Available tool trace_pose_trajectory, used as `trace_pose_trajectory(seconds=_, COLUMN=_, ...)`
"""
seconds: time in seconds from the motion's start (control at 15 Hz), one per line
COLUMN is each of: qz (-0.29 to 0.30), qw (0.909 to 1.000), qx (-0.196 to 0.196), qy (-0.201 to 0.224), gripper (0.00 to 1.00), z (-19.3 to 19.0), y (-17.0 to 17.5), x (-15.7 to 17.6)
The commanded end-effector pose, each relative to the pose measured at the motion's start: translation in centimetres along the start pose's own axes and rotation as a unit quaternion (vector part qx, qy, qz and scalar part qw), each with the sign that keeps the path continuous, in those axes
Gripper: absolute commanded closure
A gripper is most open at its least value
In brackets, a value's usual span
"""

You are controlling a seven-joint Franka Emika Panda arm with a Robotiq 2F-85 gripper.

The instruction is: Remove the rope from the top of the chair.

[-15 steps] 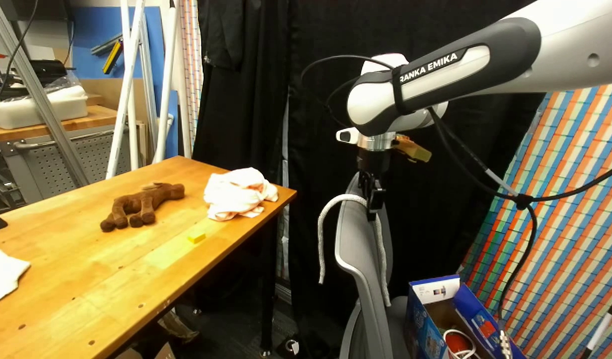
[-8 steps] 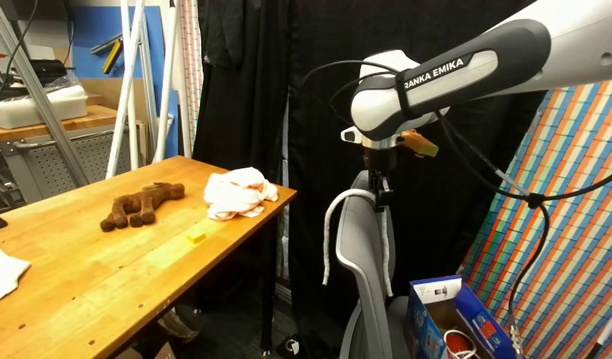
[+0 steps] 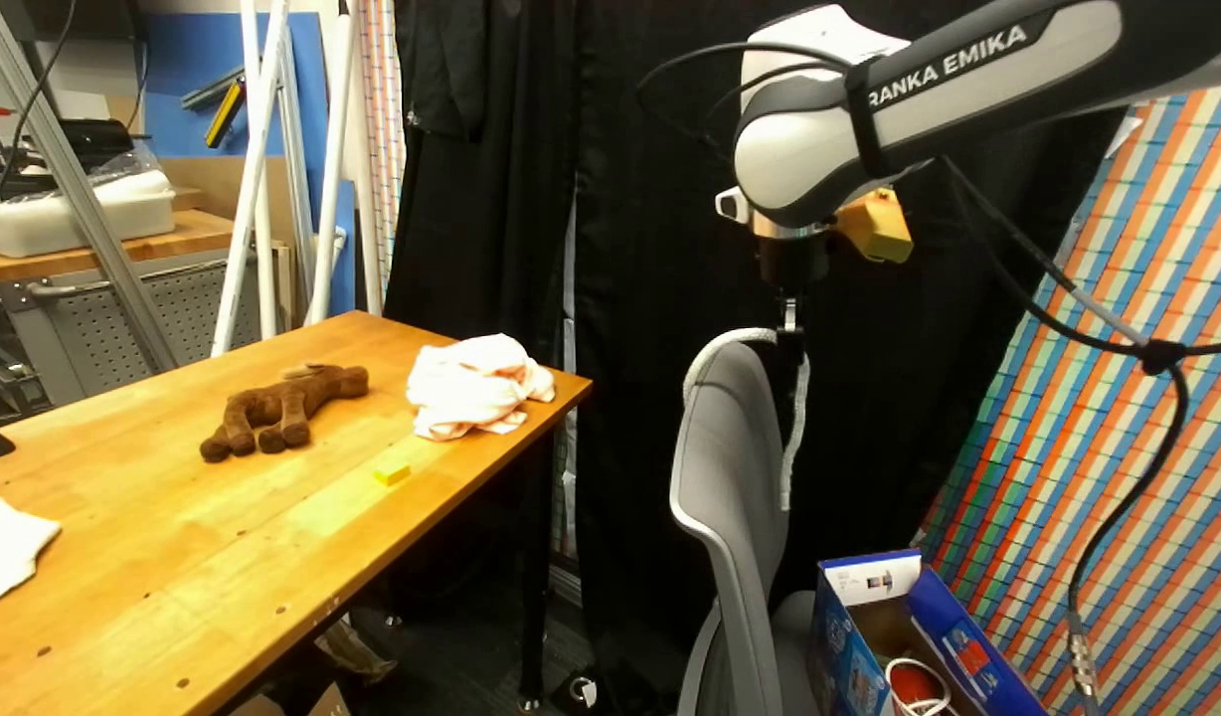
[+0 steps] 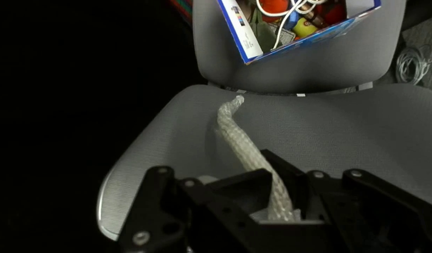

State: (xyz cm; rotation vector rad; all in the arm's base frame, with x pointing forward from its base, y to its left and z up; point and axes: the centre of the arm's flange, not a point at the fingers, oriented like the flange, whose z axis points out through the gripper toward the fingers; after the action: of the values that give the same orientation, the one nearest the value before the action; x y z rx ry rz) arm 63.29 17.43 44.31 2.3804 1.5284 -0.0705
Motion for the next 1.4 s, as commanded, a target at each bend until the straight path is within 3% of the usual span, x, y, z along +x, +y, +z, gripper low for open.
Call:
trace_pose_trajectory(seconds=0.0, qz=0.101, qw=0.9948, qx=0.008, qy=-0.010, gripper=0.98, z=-2.3, y=-3.8, x=-3.2)
trace_pose_trajectory(seconds=0.27, qz=0.195, qw=0.9780, qx=0.052, qy=-0.053, gripper=0.98, z=2.9, y=-5.3, x=-4.4)
trace_pose_trajectory(seconds=0.53, qz=0.278, qw=0.9489, qx=0.099, qy=-0.112, gripper=0.98, z=11.0, y=-5.4, x=-5.3)
trace_pose_trajectory(seconds=0.93, qz=0.401, qw=0.8814, qx=0.153, qy=-0.197, gripper=0.99, z=18.6, y=-5.4, x=-7.0)
trace_pose_trajectory(seconds=1.13, qz=0.417, qw=0.8641, qx=0.239, qy=-0.148, gripper=0.98, z=20.7, y=-4.5, x=-6.5)
trace_pose_trajectory(seconds=1.33, qz=0.467, qw=0.8187, qx=0.304, qy=-0.140, gripper=0.98, z=23.3, y=-3.2, x=-6.9)
